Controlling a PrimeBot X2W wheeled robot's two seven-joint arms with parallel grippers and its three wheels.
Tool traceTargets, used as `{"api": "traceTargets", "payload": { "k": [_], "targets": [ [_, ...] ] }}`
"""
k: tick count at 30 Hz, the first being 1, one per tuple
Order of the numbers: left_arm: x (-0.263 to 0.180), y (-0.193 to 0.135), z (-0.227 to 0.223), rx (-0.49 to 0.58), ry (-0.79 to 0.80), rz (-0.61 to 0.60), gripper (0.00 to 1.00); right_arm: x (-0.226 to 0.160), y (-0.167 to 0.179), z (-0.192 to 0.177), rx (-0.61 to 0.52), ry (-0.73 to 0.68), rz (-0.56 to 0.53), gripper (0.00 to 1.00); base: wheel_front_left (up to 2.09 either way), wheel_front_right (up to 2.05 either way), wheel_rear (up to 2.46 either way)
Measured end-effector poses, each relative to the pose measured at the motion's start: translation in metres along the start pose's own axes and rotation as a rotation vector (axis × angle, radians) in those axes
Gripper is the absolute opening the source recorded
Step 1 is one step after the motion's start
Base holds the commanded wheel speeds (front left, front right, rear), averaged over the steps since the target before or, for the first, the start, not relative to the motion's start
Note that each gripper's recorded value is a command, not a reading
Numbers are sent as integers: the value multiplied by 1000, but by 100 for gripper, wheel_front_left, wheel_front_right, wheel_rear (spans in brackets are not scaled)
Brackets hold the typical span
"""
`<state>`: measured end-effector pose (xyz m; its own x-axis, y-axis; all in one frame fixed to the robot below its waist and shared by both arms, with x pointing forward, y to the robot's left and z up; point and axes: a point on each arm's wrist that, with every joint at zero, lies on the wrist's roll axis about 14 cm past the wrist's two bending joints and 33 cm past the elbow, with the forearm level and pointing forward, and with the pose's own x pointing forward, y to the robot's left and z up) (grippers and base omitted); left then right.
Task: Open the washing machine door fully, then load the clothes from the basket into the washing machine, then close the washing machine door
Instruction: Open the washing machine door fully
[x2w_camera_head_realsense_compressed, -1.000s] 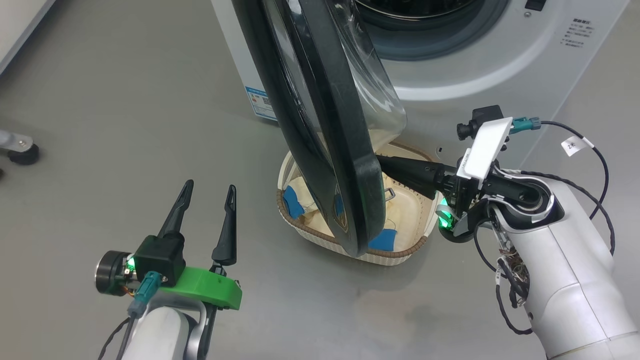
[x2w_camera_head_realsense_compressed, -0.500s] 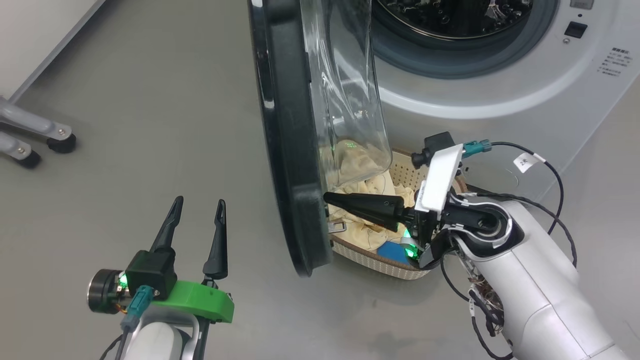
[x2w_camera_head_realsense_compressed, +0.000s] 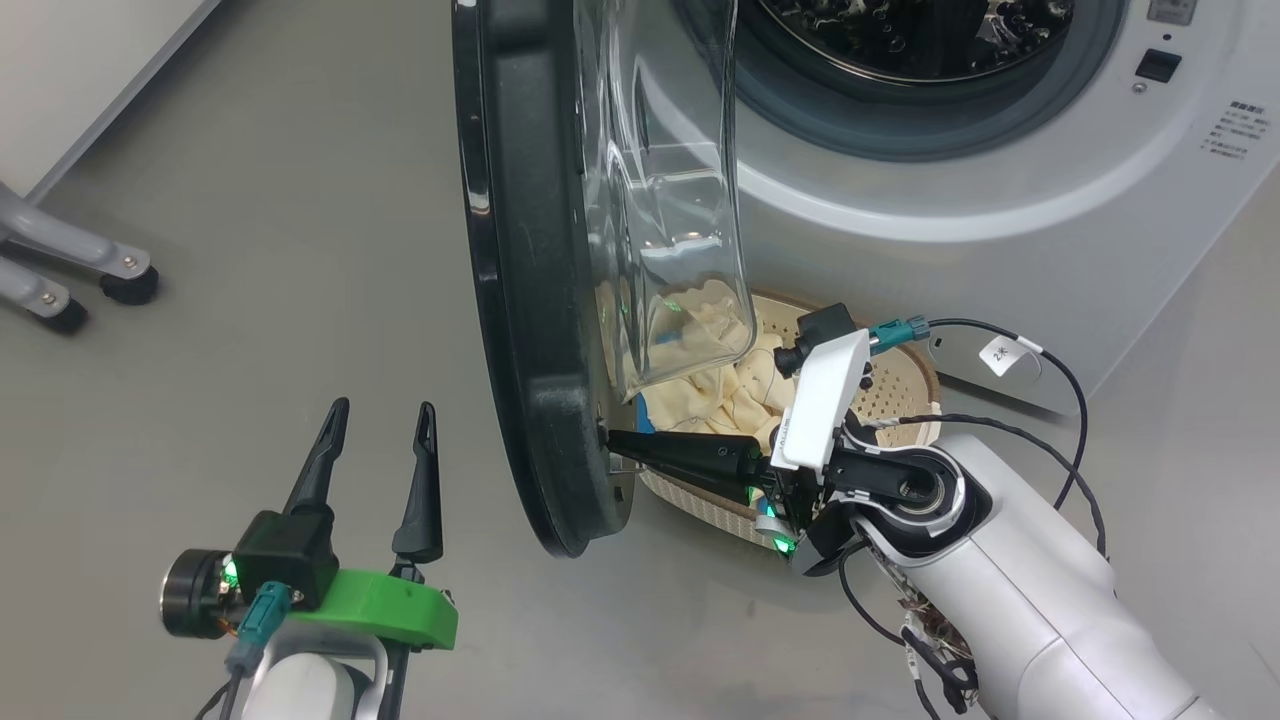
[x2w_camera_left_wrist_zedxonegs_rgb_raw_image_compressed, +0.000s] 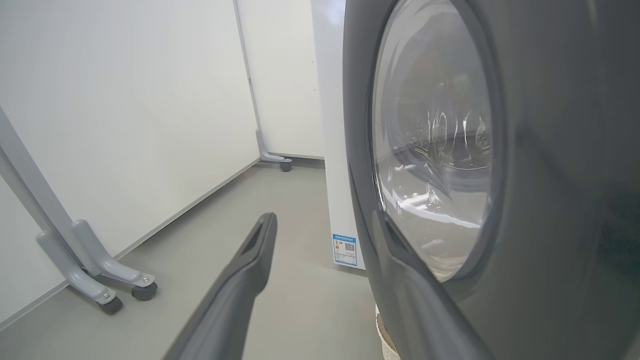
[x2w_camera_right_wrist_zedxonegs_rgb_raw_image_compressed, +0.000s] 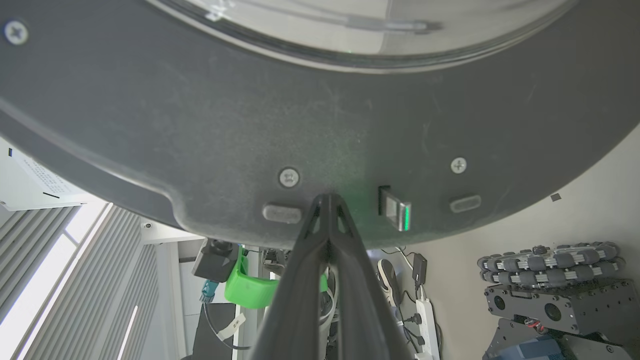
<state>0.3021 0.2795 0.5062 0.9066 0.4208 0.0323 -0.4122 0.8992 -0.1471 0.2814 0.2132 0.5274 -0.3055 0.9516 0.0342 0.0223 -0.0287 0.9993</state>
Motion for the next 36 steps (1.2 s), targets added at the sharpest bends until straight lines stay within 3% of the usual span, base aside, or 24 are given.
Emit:
{"api": "traceTargets", "payload": {
  "k": [25, 36],
  "targets": [
    [-4, 2, 2, -4, -7, 7, 100, 12, -14, 6, -17, -111, -56, 0, 0, 0, 0],
    [-1, 6, 3, 10, -14, 13, 100, -9, -8, 40, -19, -291, -40, 0, 0, 0, 0]
  ]
}}
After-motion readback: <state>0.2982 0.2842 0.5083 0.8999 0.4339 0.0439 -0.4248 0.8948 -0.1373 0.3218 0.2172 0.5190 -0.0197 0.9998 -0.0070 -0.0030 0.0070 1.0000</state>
